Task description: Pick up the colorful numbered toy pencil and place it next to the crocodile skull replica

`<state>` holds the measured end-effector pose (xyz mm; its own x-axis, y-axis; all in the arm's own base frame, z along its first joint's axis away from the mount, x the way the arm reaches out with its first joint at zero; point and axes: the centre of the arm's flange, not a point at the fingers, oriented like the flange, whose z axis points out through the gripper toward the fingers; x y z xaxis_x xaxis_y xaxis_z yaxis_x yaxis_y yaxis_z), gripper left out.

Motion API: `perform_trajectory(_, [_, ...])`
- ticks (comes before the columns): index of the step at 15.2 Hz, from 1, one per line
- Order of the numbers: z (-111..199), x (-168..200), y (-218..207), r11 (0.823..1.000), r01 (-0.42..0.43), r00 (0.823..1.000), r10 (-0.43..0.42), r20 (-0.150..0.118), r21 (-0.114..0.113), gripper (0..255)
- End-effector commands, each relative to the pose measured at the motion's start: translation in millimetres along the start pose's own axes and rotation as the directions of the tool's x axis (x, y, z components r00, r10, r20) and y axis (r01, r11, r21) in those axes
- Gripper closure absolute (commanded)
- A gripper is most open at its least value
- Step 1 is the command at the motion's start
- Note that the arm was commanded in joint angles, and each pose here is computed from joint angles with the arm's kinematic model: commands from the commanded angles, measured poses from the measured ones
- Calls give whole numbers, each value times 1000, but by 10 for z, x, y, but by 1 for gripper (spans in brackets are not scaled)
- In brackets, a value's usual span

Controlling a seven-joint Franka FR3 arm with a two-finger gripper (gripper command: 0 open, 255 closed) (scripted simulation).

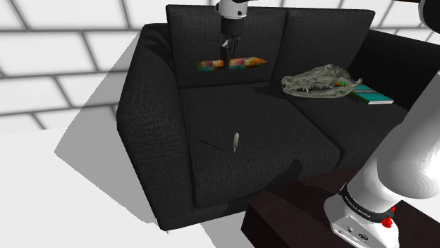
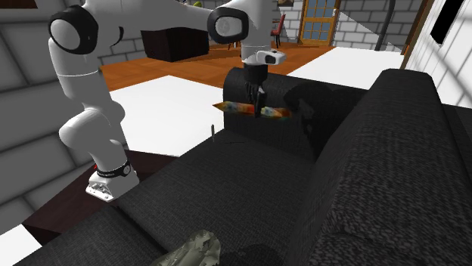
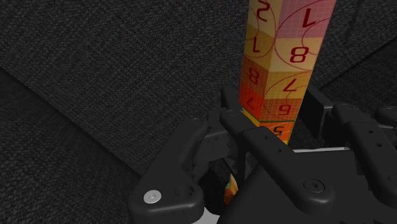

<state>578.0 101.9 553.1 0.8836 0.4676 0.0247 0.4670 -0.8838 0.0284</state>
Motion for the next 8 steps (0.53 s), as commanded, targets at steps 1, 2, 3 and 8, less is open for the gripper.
perform_trajectory(1, [-24,-187,61,1000,0,1000,0,0,0,255])
perform_trajectory(2, [-25,-311,105,1000,0,1000,0,0,0,255])
perform_trajectory(3, [-27,-435,149,1000,0,1000,0,0,0,255])
perform_trajectory(8, [-36,-1057,370,1000,0,1000,0,0,0,255])
